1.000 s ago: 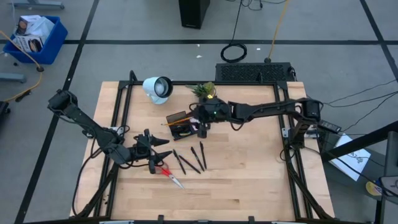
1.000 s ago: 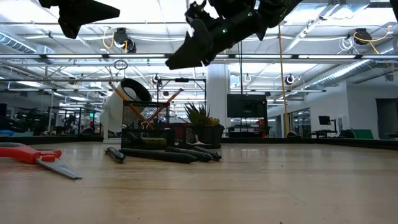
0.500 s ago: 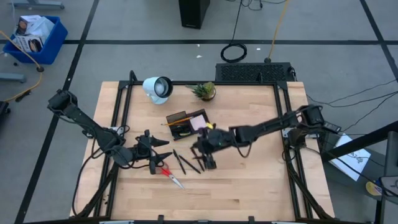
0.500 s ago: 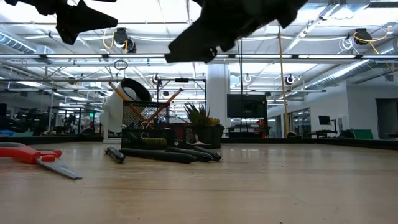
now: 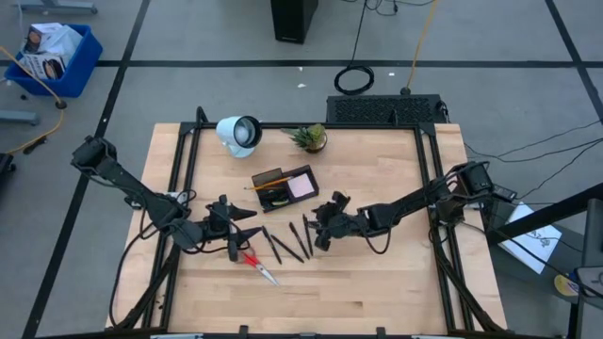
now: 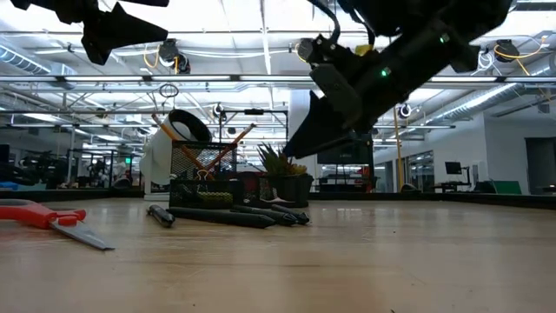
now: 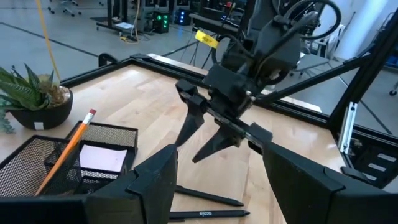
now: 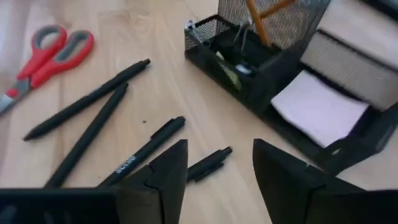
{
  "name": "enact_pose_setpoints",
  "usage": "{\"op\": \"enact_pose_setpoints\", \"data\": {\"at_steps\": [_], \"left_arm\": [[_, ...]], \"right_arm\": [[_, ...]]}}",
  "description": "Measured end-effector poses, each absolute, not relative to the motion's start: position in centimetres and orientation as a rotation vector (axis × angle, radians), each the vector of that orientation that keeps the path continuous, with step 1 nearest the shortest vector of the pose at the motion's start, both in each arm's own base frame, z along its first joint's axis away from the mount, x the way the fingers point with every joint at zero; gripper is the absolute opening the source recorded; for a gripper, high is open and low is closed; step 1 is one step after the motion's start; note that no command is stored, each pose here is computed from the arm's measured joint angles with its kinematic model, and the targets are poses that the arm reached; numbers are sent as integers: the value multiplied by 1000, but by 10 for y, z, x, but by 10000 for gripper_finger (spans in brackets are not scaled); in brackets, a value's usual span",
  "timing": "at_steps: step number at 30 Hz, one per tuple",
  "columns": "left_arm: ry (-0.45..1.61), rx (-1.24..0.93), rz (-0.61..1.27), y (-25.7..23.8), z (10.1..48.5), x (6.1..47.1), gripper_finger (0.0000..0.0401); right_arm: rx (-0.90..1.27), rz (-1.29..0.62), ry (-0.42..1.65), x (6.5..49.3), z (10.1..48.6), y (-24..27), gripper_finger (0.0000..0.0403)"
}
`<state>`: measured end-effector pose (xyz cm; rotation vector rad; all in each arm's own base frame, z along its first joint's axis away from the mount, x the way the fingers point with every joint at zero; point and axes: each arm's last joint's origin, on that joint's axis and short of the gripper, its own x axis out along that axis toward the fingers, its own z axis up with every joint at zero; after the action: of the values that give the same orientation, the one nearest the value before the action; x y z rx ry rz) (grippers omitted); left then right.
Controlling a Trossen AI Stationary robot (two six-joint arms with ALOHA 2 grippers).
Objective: Pick and place office supplies into organizer
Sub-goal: Put the black pen into the black desk organizer
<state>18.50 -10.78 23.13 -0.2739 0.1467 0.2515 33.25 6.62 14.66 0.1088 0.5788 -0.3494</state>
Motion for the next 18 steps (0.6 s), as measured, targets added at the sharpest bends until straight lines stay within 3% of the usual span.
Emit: {"op": "enact_pose_setpoints", "data": {"at_steps": [5, 11, 18], "left_arm": [[143, -316, 253, -108, 231, 185, 241], [145, -297, 251, -108, 231, 185, 241], [155, -302, 254, -108, 229, 186, 241]], "right_arm": [[185, -204, 586, 325, 138, 76, 140], [303, 48, 308, 318, 147, 95, 117], [403, 137, 141, 312, 161, 110, 116]]}}
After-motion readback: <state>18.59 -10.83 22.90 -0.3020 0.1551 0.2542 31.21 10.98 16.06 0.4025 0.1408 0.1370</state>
